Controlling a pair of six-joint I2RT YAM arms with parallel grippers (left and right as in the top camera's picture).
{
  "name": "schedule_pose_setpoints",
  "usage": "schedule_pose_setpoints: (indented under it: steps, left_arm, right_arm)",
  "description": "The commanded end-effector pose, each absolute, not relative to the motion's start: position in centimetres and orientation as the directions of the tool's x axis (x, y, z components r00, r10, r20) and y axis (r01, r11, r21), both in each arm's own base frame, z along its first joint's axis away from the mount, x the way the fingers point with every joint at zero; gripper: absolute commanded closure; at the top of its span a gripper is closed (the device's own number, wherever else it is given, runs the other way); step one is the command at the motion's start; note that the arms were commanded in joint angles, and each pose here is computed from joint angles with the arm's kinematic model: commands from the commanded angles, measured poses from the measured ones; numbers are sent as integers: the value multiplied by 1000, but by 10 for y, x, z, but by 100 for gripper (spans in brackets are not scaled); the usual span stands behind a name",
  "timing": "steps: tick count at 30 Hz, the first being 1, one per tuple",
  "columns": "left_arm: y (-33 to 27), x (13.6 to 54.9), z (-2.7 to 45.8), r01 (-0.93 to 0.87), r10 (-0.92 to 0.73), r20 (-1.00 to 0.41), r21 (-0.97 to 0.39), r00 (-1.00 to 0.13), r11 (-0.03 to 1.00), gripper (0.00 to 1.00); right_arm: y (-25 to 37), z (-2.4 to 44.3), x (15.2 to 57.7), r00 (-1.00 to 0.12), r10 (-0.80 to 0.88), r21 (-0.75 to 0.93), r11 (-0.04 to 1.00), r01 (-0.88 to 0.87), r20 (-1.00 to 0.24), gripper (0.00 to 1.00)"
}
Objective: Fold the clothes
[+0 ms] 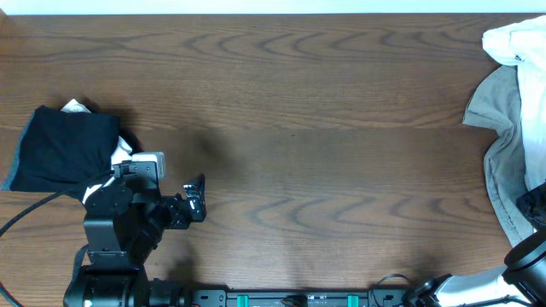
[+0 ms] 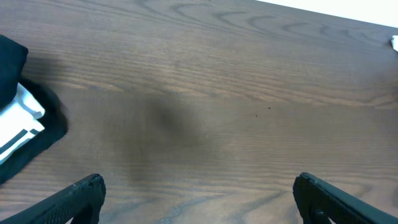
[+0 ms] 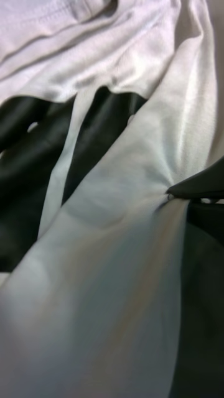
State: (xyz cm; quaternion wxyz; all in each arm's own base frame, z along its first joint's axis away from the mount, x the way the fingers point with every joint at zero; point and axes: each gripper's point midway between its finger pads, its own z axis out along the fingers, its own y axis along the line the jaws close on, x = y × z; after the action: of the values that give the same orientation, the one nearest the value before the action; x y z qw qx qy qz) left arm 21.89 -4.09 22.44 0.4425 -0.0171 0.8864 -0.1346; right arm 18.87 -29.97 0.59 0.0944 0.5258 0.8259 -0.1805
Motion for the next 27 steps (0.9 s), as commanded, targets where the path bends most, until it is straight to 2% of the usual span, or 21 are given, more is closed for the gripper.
schedule_pose_setpoints:
  steps: [1, 4, 9, 16, 22, 27]
  left_arm:
    - [-43, 219, 232, 101, -151, -789, -260, -595, 960, 2]
    - [-43, 219, 232, 101, -151, -789, -260, -595, 960, 2]
    - [-43, 219, 232, 101, -152, -789, -261, -595, 960, 2]
    - [-43, 219, 232, 101, -152, -789, -260, -595, 960, 2]
    - [-43, 219, 232, 101, -152, -789, -260, -595, 960, 2]
    - [-43, 219, 232, 101, -152, -789, -261, -595, 960, 2]
  right_arm:
    - [-299, 23, 219, -423, 826, -71, 429, 900, -372, 99]
    - [-293, 50, 242, -431, 805, 6, 474, 880, -408, 99]
    - [-246, 116, 299, -470, 740, 222, 621, 752, -481, 99]
    - [-141, 176, 329, -607, 568, 254, 811, 527, -556, 99]
    - [-38, 188, 334, -749, 376, 256, 926, 278, -546, 99]
    - [39, 181, 333, -829, 202, 257, 964, 73, -521, 99]
